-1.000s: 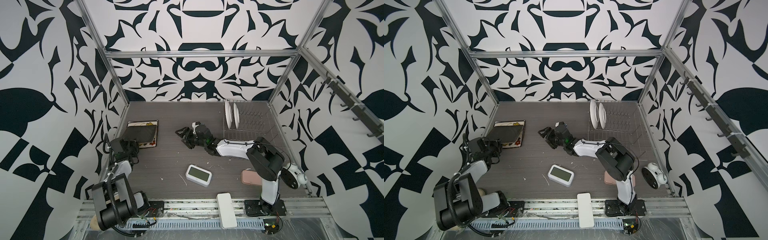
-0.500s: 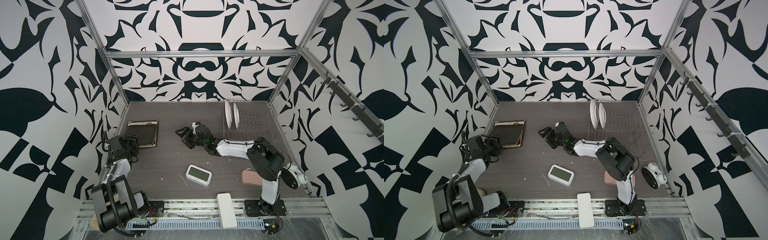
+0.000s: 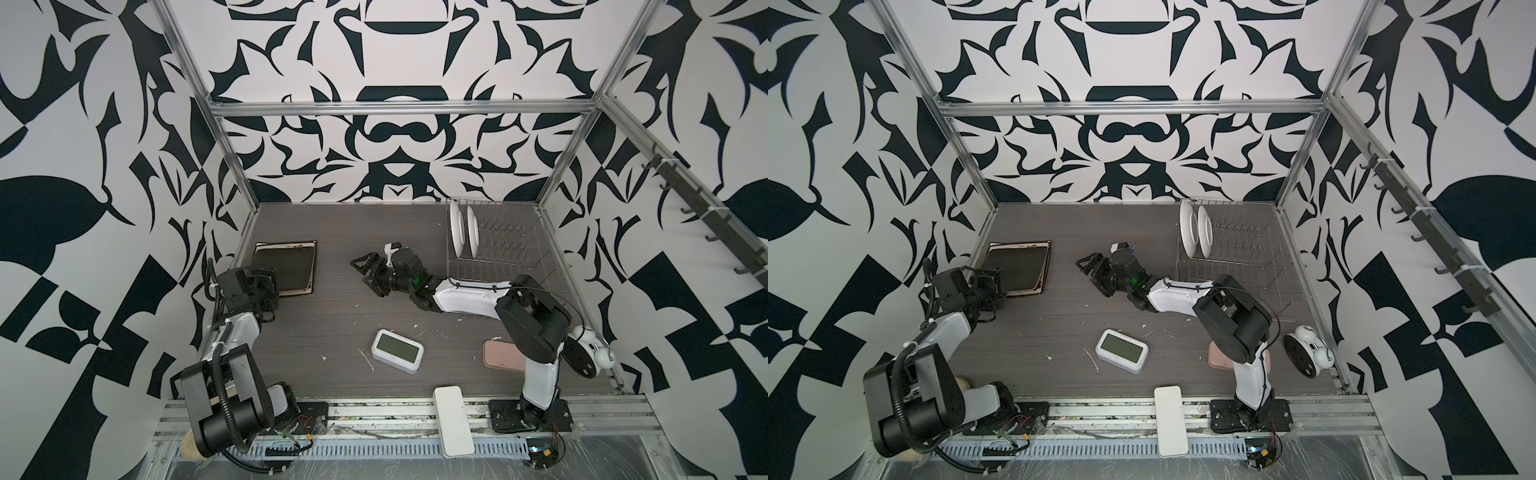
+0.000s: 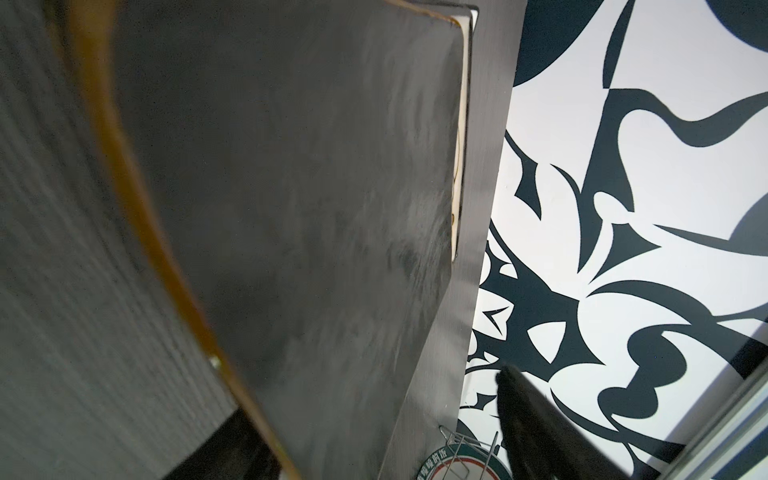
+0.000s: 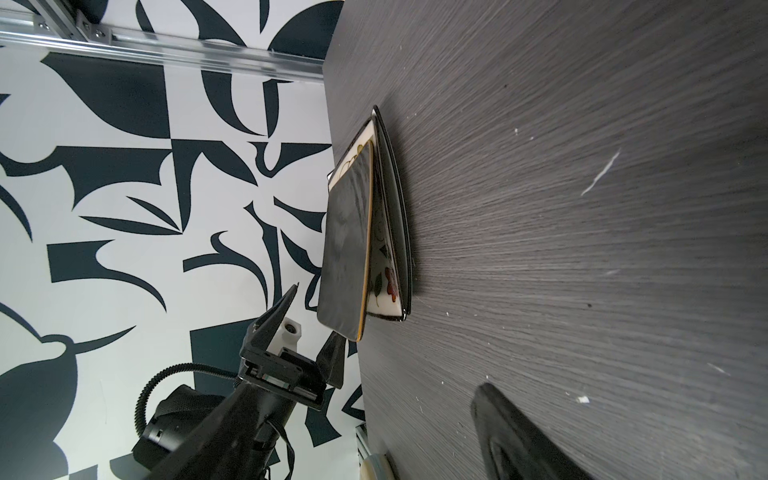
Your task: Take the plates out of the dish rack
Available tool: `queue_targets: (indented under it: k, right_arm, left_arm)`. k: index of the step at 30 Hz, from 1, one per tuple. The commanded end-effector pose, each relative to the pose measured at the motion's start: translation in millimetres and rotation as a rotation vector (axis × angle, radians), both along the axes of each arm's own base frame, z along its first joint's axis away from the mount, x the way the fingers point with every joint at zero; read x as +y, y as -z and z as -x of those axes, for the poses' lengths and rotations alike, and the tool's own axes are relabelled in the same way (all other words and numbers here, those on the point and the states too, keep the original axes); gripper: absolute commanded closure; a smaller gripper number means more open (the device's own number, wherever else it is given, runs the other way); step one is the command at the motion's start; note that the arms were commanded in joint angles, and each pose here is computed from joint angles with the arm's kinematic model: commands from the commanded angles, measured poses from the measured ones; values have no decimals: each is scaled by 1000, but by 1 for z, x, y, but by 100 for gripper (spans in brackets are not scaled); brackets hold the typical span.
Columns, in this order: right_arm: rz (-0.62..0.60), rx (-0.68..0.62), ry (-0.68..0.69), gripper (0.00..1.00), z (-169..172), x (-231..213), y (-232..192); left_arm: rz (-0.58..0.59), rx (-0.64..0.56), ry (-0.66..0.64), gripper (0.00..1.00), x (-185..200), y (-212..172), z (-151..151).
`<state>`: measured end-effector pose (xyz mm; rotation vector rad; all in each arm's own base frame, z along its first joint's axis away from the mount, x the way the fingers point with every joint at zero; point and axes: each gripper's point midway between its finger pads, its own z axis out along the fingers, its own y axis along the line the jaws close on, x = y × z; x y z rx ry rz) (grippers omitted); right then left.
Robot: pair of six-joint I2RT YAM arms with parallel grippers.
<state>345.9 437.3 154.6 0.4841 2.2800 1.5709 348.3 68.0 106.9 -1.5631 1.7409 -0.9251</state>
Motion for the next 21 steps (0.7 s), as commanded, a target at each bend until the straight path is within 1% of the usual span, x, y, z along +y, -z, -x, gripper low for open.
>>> queue_targets:
  k: [1, 9, 14, 15, 16, 21]
  right_arm:
    - [-60, -69, -3, 15, 1, 2, -39]
    - [-55, -66, -3, 15, 2, 1, -36]
    - [-54, -68, 1, 15, 2, -1, -36]
    - [-53, -67, 0, 15, 3, -1, -35]
    - [-53, -67, 1, 16, 2, -1, -35]
    - [-52, -69, 0, 16, 3, -1, -37]
  left_arm:
    - [-6, -57, 26, 21, 1, -12, -14]
    - [11, -43, 23, 19, 0, -3, -14]
    - [6, -23, 10, 16, 3, 0, -11]
    - [4, -18, 9, 12, 3, 1, -11]
    - [4, -14, 9, 10, 3, 2, -11]
    - [11, 3, 5, 5, 3, 2, -10]
